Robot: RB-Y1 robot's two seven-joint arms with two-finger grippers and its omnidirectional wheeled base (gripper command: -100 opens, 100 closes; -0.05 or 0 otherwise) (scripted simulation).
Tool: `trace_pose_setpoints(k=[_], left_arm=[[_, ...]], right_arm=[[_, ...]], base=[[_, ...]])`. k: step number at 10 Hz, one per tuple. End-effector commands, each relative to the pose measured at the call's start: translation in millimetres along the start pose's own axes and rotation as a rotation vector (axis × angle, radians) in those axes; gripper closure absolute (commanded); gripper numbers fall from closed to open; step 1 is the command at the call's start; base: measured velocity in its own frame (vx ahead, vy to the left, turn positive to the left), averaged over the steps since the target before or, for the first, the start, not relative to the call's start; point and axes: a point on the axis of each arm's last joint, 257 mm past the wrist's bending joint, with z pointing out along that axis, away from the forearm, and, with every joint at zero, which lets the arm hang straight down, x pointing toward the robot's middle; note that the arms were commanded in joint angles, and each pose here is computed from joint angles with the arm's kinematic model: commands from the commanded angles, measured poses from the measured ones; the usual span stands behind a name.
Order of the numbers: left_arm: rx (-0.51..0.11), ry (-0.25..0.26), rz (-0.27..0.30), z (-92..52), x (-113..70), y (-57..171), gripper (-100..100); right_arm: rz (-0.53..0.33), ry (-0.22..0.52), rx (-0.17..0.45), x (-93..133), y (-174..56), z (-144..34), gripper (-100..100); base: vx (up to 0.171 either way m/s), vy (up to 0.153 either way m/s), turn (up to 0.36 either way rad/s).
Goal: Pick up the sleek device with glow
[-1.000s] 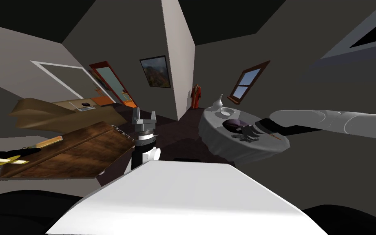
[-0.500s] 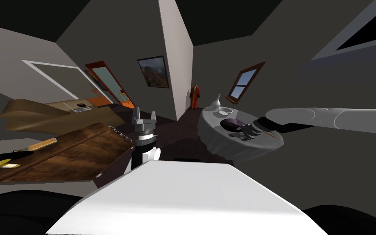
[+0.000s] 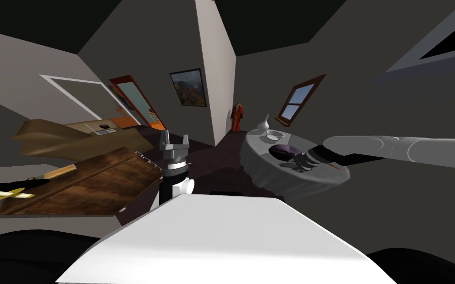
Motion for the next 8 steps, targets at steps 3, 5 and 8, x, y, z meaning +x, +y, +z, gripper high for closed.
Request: trace_pose_setpoints(k=[3, 5, 8], left_arm=[[0.0, 0.0, 0.0, 0.0, 0.0, 0.0, 0], [0.0, 0.0, 0.0, 0.0, 0.0, 0.0, 0], [0.0, 0.0, 0.0, 0.0, 0.0, 0.0, 0]], right_arm=[[0.0, 0.0, 0.0, -0.1, -0.2, -0.2, 100], [0.0, 0.0, 0.001, -0.2, -0.4, -0.2, 0], [-0.016, -0.006, 0.004, -12.9, -11.4, -11.0, 100]], base=[[0.0, 0.0, 0.0], [0.0, 0.0, 0.0], [-0.027, -0.026, -0.067]])
